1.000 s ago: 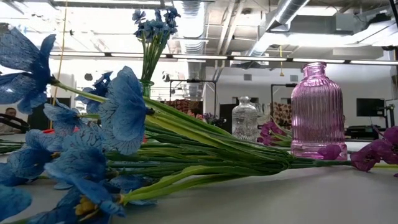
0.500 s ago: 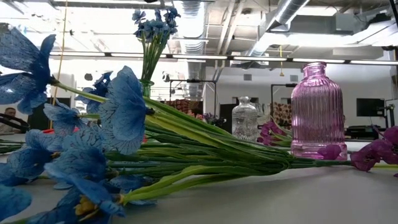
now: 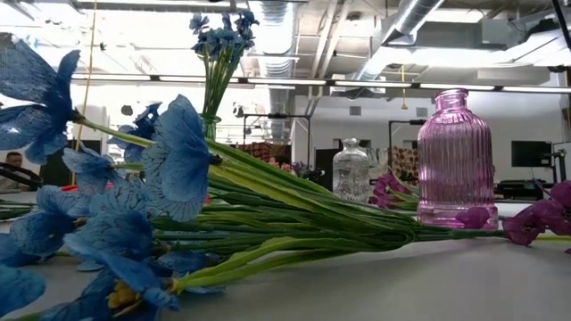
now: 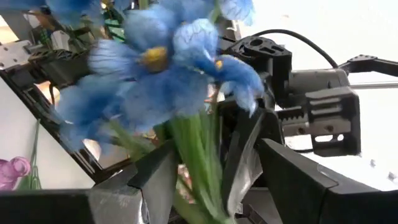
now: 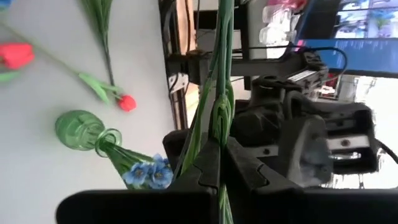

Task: Sort flowers into vase by color
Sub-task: Put the top blue flowers into the green flower vase, then put the top right purple flowers into the transparent flower vase

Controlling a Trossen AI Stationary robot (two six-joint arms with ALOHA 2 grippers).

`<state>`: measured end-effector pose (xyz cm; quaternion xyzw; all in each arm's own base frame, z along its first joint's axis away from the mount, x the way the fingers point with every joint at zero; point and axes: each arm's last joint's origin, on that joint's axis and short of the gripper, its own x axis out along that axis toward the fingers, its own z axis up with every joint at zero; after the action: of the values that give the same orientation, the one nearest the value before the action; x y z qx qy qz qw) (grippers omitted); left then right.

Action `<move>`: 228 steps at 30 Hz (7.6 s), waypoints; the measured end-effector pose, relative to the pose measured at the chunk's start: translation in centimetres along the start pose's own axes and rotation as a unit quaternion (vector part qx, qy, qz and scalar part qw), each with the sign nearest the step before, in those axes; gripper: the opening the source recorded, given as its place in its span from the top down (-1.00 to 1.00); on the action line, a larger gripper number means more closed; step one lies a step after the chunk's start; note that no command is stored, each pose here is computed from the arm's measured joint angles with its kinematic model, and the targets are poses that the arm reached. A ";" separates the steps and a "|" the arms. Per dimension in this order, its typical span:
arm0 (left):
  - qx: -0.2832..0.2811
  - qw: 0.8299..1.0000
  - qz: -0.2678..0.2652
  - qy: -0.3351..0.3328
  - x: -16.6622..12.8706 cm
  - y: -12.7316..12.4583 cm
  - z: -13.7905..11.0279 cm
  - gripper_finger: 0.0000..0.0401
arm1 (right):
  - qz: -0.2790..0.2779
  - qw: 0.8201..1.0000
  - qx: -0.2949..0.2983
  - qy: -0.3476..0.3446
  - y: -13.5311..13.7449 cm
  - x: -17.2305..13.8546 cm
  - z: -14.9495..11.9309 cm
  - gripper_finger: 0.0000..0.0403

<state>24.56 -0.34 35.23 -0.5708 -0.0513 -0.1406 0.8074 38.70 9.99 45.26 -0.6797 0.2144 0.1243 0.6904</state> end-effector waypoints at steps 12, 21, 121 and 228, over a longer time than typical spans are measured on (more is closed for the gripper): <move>0.024 0.999 0.025 0.005 0.0 0.5 -0.1 -0.04 | -0.005 0.999 -0.049 0.009 0.2 1.5 0.2 0.82; 0.050 0.998 0.024 0.005 0.0 0.5 -0.1 0.44 | -0.004 0.999 -0.050 0.008 0.2 1.5 0.2 0.80; 0.613 0.774 0.096 -0.126 -13.5 3.5 -0.2 1.00 | -0.024 0.650 0.738 0.182 17.4 -8.0 -19.7 0.13; 0.578 0.768 0.263 0.087 -15.4 7.4 -3.0 -0.04 | -0.042 0.356 0.863 0.355 27.0 -7.1 -20.6 0.13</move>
<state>11.72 1.79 23.73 0.0269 0.0995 0.0848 0.9911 17.38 -8.40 25.01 0.3009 0.4004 -0.4112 0.7616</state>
